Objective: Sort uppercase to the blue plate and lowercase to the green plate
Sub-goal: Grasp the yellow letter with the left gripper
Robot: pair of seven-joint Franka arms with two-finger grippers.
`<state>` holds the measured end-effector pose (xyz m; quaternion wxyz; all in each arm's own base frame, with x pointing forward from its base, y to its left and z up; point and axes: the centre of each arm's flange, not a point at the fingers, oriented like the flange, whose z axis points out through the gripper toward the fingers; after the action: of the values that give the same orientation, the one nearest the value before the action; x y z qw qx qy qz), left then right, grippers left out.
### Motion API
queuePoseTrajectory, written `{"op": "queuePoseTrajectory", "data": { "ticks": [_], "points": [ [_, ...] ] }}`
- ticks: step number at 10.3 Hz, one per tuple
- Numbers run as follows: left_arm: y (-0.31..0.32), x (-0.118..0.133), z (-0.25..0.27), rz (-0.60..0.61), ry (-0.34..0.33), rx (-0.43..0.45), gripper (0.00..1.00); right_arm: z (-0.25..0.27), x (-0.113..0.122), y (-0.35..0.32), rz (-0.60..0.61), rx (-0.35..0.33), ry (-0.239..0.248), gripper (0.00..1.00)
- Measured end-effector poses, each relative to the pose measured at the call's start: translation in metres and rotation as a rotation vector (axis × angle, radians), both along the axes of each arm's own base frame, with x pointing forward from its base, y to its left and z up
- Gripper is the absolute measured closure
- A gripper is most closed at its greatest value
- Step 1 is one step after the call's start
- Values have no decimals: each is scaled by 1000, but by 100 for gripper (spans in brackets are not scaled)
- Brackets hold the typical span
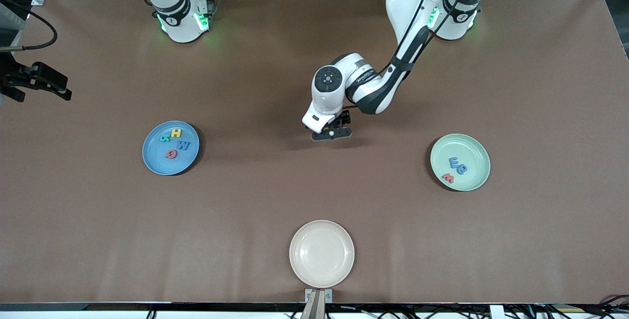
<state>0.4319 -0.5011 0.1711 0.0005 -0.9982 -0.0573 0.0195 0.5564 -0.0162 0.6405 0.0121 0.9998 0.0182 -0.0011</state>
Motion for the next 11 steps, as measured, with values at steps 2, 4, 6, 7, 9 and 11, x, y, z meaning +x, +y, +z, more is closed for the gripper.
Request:
{"op": "queuePoseTrajectory", "data": {
  "ticks": [2,4,6,7,9,11],
  "points": [
    [2,-1,-7,1,-1,-4,0,0,0,0,0,0,0,0],
    [2,-1,-10,-1,-3,-3,0,0,0,0,0,0,0,0],
    [2,-1,-10,-2,-4,-4,0,-1,0,0,0,0,1,0],
    [2,-1,-10,-3,-5,-4,1,-1,0,0,0,0,1,0],
    [-1,0,-3,-4,-14,-14,28,-1,0,0,0,0,1,0],
    [0,1,2,-3,-17,-13,57,-1,1,0,0,0,2,0]
  ]
}}
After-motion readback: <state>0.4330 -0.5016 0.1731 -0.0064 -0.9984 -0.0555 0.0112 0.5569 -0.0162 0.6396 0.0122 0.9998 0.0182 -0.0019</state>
